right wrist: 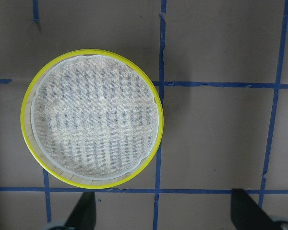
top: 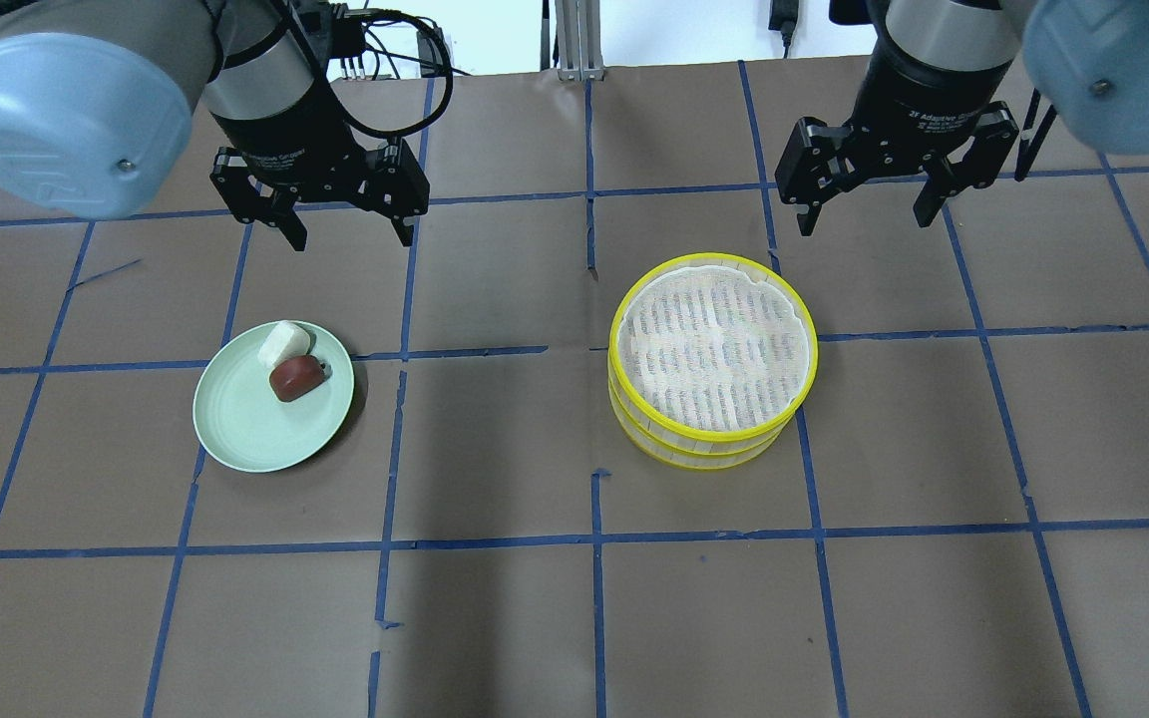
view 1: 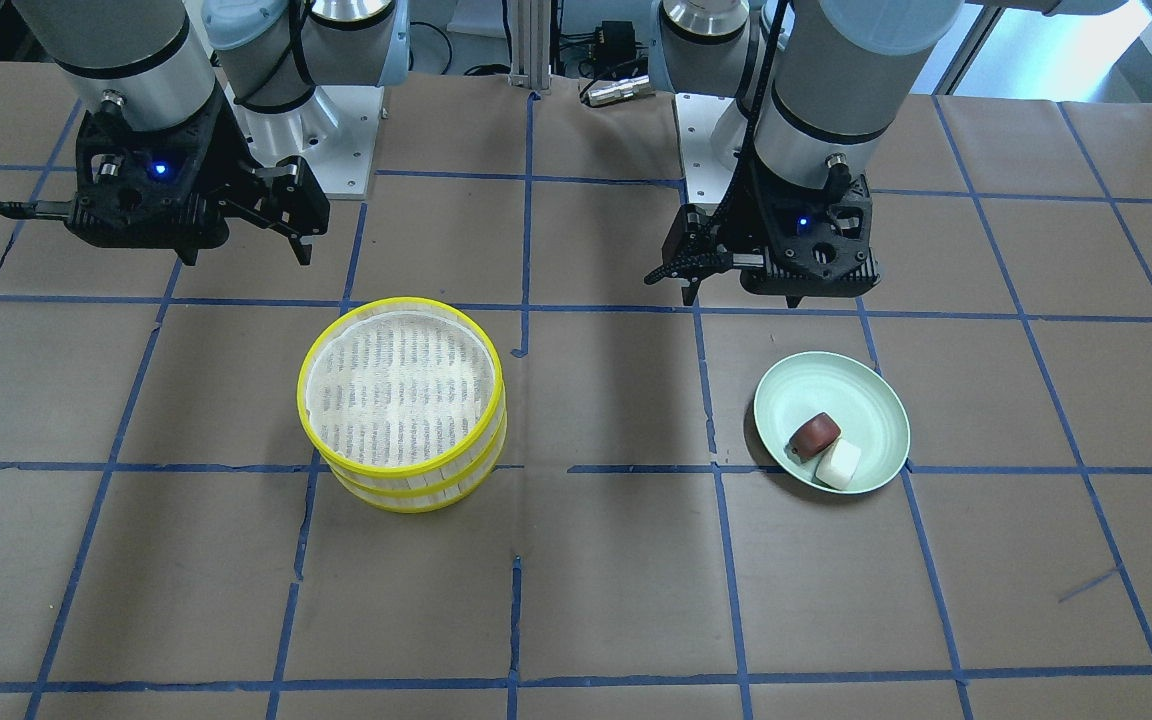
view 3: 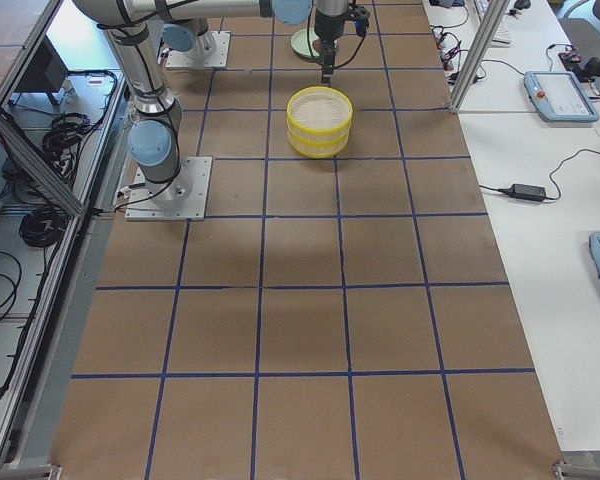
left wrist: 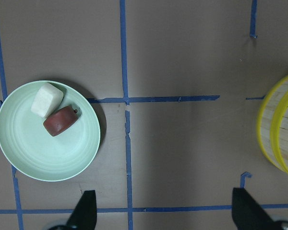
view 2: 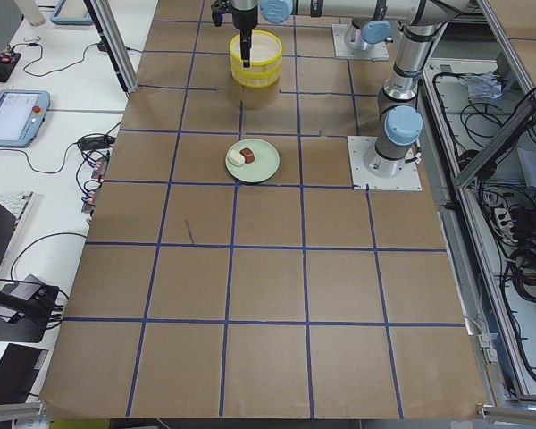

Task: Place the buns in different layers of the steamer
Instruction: 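Move right gripper to steamer top rim while left gripper moves over plate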

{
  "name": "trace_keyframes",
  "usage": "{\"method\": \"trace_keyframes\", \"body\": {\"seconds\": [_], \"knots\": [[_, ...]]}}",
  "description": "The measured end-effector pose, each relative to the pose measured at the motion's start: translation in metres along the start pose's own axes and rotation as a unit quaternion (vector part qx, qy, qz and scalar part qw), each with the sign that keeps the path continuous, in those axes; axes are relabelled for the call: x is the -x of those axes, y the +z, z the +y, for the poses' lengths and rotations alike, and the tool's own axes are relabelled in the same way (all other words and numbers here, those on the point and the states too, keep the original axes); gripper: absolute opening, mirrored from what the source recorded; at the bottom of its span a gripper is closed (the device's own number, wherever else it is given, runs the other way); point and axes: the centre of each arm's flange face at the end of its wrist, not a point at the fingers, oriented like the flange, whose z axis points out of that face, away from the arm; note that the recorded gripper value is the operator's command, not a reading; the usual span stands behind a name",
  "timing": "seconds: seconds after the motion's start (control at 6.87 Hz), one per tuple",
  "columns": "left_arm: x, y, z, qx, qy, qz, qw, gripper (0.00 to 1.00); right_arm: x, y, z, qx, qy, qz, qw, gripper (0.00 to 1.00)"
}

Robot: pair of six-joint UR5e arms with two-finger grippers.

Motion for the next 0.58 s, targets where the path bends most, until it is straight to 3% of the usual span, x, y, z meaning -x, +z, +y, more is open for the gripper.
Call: {"method": "trace_keyframes", "body": {"seconds": [0.58], "knots": [[0.007,0.002,-0.001,0.003,-0.003,-0.001,1.0000,1.00,0.000,0.018,-0.002,0.011,-0.001,0.001,0.9999,1.00]]}}
